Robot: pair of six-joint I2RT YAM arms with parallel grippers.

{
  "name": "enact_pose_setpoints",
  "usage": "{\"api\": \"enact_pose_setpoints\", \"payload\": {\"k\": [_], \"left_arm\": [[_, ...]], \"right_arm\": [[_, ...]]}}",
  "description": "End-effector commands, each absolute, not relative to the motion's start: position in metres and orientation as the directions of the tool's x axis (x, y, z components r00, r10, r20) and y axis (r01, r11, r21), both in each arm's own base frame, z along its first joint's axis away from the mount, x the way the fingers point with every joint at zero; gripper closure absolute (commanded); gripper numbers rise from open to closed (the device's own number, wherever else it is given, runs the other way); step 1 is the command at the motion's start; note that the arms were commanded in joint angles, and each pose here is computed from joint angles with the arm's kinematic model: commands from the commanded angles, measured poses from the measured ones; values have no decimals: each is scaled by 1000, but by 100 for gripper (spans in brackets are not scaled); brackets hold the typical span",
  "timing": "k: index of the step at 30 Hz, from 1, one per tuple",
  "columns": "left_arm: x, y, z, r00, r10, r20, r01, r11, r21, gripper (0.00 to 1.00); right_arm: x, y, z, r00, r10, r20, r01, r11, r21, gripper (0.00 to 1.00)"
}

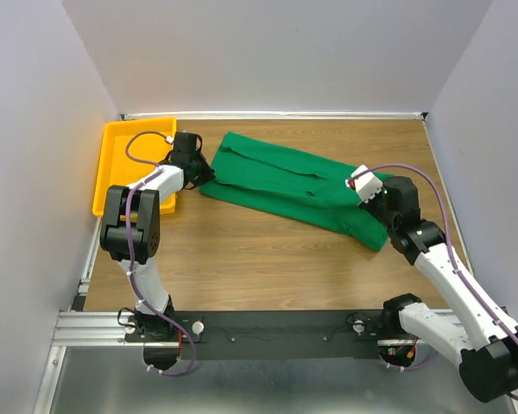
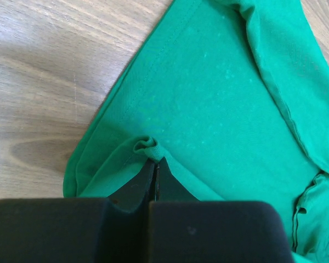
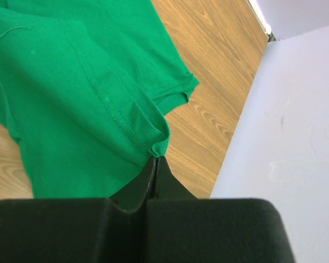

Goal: Fold and stack the t-shirts
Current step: Fold the tshirt

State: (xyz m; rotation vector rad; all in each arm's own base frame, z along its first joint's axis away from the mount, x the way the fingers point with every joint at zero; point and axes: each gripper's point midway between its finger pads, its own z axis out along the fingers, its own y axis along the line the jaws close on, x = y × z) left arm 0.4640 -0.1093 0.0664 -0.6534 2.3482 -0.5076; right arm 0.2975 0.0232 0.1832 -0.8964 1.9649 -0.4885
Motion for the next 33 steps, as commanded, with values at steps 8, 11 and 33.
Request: {"api": "enact_pose_setpoints", "payload": {"k": [8,11,33], "left_arm": [[468,-107,73,-664,-558,-498,-301,809,-505,100],[472,-108,74,-667,-553,-499,-295,811,-506,100],[490,-111,67,-685,-530,-500,-279,825,-492,100]], "right_arm": [[331,29,192,-300,-740,-602,-390,671,-630,99],[337,25,189,-311,-735,-602,-382,677,-629,100],[366,14,176,-330,-699,-634,-400,712,-577,99]]}}
